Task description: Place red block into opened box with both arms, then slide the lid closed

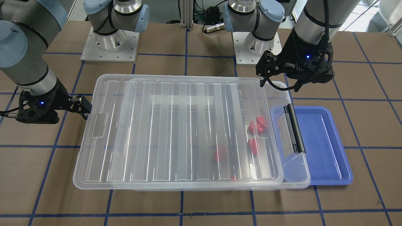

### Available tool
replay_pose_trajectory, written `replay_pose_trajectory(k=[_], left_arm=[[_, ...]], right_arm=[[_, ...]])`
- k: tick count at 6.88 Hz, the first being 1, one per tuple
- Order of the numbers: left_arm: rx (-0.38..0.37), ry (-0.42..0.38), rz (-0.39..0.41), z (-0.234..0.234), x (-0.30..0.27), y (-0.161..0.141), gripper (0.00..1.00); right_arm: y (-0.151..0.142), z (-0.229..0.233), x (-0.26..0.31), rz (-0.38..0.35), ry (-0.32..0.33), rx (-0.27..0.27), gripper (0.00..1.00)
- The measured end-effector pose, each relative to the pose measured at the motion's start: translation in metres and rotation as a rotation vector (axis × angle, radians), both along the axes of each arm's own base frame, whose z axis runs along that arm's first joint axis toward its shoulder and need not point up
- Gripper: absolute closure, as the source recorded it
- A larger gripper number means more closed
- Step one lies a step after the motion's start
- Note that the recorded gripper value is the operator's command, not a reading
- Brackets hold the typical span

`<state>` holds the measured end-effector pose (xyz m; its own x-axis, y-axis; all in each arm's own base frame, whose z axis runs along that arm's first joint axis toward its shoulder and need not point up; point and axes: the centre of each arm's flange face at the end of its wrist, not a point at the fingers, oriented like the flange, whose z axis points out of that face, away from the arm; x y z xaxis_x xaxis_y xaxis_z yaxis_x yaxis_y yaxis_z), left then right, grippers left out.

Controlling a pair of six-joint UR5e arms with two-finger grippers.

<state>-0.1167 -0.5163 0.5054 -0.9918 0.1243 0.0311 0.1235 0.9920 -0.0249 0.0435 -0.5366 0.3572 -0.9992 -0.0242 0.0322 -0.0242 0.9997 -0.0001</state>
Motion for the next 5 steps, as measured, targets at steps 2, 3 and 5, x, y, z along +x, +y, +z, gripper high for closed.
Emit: replay_pose_trajectory(k=[2,3,5], left_arm=[[-0.004,-0.001,0.001,0.000,0.003,0.001,0.00],[-0.004,-0.002,0.005,0.000,0.003,0.000,0.00],[-0.013,-0.002,0.014,0.001,0.003,-0.011,0.00]], right_arm=[[-0.002,0.001,0.035,0.035,0.004,-0.033,0.00],[-0.003,0.003,0.042,0.041,0.005,-0.041,0.00],[-0.008,0.020,0.045,0.045,0.010,-0.072,0.00]])
